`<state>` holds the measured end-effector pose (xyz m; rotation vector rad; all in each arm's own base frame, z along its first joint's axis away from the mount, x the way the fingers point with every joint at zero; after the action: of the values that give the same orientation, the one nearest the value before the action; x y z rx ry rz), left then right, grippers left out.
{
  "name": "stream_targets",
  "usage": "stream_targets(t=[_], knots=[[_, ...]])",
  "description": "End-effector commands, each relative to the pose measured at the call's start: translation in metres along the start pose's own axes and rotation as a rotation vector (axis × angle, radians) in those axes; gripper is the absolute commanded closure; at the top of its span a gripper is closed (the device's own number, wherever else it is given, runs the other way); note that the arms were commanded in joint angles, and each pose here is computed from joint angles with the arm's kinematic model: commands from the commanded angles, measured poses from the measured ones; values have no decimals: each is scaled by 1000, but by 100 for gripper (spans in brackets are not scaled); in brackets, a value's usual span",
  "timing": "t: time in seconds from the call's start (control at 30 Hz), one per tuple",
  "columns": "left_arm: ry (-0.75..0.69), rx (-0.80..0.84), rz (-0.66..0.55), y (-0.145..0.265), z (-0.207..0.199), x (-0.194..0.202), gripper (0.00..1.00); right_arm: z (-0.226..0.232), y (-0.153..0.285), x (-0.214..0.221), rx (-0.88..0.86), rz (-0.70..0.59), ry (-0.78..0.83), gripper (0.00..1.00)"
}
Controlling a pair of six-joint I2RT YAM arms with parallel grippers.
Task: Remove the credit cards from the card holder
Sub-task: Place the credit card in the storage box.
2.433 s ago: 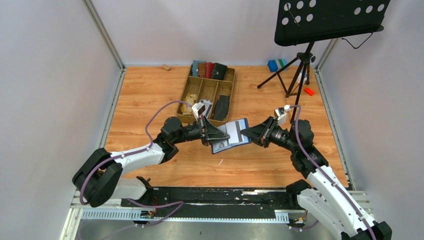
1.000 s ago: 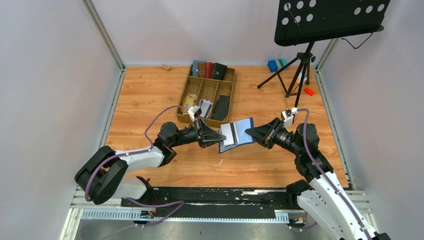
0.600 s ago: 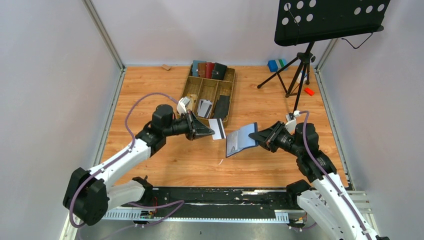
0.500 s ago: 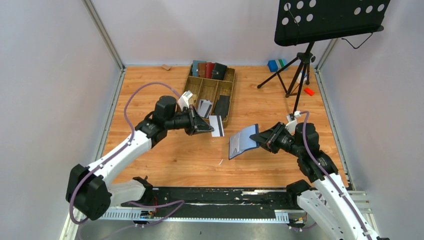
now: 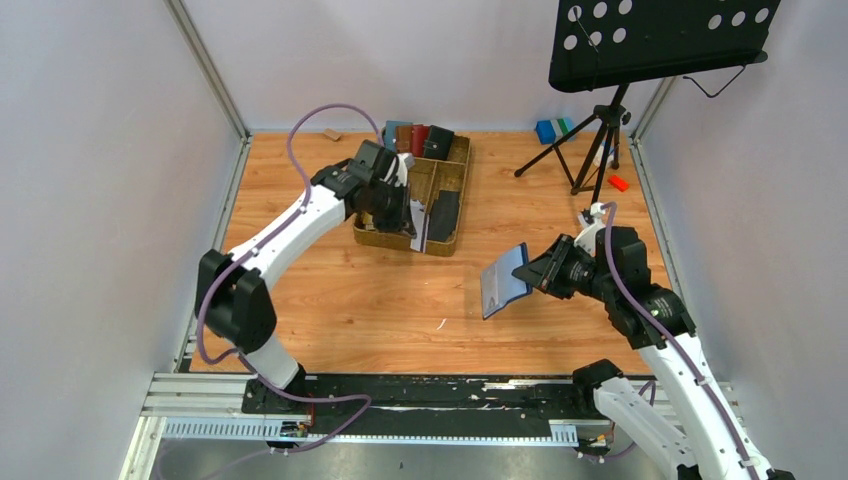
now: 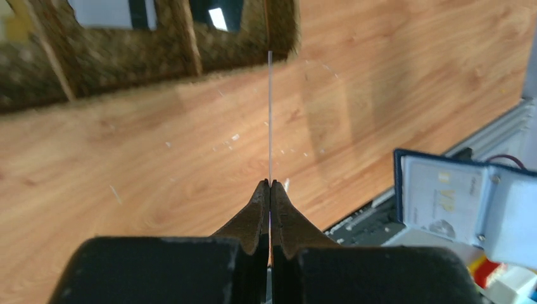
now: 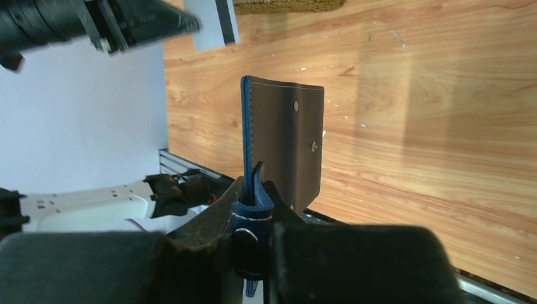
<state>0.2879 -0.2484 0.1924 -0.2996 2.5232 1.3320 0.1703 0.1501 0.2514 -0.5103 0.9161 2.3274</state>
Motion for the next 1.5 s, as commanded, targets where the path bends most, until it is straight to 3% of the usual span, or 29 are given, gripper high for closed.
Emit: stream_targets(t=[0.0,0.23,0.43,1.07,1.2,1.27,1.37,1.47], knots=[[-124,-115,-43,4,6,-36,100,7,12,-11,-2,-27,131,100],[-182,-215,-53,-10,13,-85,100,2,10,-17,46,8,244,100],[-148,-229,-35,-31,29,-106,100,-1,7,-19,61,41,303,100],[-59,-185,96,-96,68,-104,99,-9,1,-23,103,56,346,100],[-62,-244,87,-94,77,-104,76,-8,-1,-24,100,61,350,100],[-63,-271,66,-89,79,-107,69,-8,-2,-24,97,66,348,100],[-70,-293,41,-82,80,-111,61,-6,-2,-23,88,68,346,100],[-75,-289,24,-76,75,-116,60,-4,-1,-25,82,61,346,100]])
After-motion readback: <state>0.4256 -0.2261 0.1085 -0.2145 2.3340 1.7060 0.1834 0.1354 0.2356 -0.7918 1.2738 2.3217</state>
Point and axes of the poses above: each gripper's point midway between its finger pads, its own y axis back along the fingers, its own z axis along the line the jaws close on, x = y × z, the point moved 2 cm from there along y, back along the fingers, and after that the axes turned 8 degrees about y, right-handed, at the moved point
